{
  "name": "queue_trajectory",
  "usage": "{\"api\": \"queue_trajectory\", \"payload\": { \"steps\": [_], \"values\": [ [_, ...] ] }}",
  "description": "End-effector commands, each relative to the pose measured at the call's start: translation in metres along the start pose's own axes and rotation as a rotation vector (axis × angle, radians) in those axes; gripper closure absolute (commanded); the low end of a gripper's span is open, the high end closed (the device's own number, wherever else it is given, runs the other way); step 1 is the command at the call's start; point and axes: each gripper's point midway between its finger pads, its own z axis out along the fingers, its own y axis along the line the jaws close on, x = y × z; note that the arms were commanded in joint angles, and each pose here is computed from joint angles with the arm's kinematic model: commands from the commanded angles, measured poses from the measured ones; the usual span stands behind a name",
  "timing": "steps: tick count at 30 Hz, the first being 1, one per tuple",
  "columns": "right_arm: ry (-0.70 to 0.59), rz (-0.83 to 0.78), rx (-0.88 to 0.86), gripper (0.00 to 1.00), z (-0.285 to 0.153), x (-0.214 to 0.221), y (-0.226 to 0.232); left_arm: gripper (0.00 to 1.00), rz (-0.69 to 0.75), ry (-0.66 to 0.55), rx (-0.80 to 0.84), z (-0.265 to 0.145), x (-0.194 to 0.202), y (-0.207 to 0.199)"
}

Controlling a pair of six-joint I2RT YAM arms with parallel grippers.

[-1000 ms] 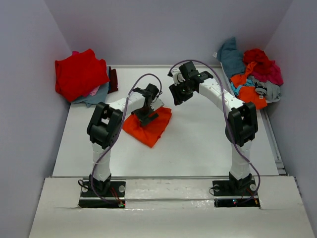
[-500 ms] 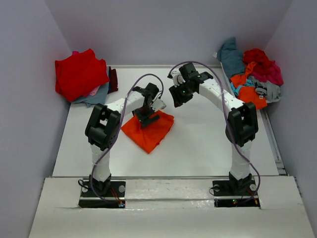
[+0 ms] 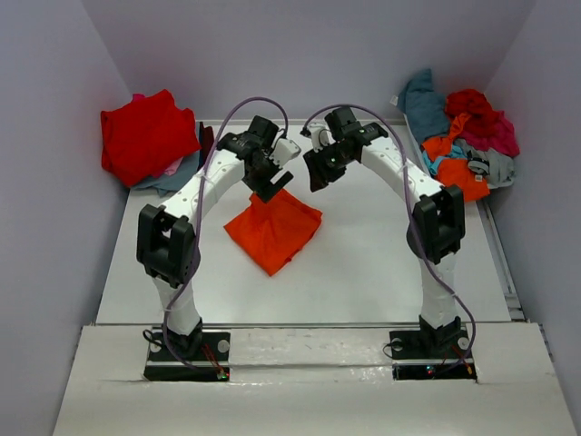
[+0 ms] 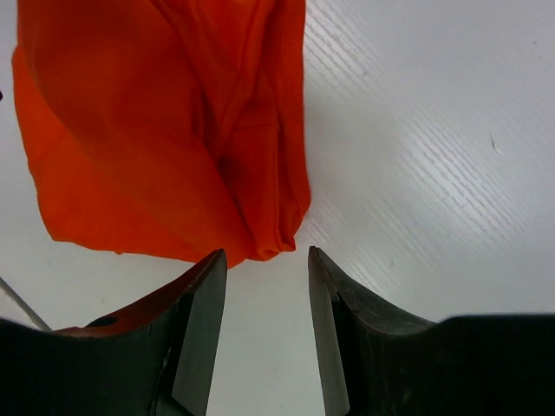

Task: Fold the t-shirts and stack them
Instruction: Fold the tshirt

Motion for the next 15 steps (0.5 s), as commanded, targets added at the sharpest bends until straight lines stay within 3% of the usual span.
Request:
{"api": "queue_trajectory", "payload": {
  "steps": [1,7,15],
  "values": [
    [-0.008,-0.008,-0.115,0.52,-0.001,-0.016,0.022,0.03,-0.045,0.096,0.136,-0.015,0.027,-0.016],
    [0.031,0.021,-0.220,0.55,0.019,-0.014,0.037,0.04,-0.095,0.164,0.278,-0.020,0.040,-0.028],
    [0.048,-0.064,-0.286,0.56,0.027,-0.018,0.076,0.04,-0.265,0.067,0.335,-0.028,0.027,-0.008]
  ]
}}
